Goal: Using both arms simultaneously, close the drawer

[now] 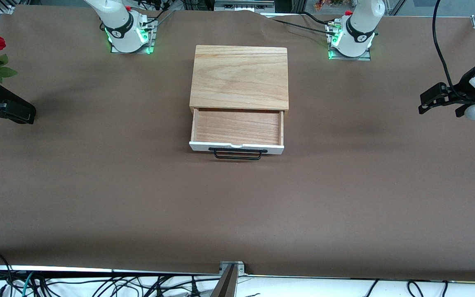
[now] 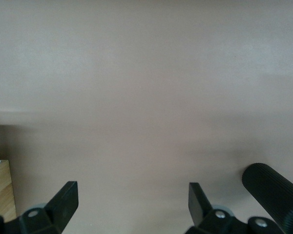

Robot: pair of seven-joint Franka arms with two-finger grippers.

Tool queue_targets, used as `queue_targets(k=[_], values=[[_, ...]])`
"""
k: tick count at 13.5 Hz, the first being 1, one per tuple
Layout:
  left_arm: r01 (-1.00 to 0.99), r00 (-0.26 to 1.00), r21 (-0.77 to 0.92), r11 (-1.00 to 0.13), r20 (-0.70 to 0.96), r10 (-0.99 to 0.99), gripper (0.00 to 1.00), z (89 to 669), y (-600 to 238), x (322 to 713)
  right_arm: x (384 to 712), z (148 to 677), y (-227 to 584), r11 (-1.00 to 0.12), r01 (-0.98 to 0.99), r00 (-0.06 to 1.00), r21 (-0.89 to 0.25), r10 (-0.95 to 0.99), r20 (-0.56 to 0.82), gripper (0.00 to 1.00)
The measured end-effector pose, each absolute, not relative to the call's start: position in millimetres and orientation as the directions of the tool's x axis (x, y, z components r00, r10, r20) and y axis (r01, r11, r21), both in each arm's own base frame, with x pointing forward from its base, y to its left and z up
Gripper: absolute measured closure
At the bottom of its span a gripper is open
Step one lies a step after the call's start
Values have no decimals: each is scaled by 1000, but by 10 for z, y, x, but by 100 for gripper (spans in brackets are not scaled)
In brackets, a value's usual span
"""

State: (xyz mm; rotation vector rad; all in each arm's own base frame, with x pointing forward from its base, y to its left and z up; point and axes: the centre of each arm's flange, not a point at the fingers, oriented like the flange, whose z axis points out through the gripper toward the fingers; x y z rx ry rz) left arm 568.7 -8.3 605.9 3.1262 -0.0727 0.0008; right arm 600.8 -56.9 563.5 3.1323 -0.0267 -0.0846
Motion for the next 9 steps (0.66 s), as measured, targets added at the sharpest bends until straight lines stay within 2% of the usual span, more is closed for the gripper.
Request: queue_targets(k=[9], values=[[-47,999,15,-999,1,-47,0,6059,-83,5687,6027,5632,-575,-1000,-17,999,10,-17,-51,0]])
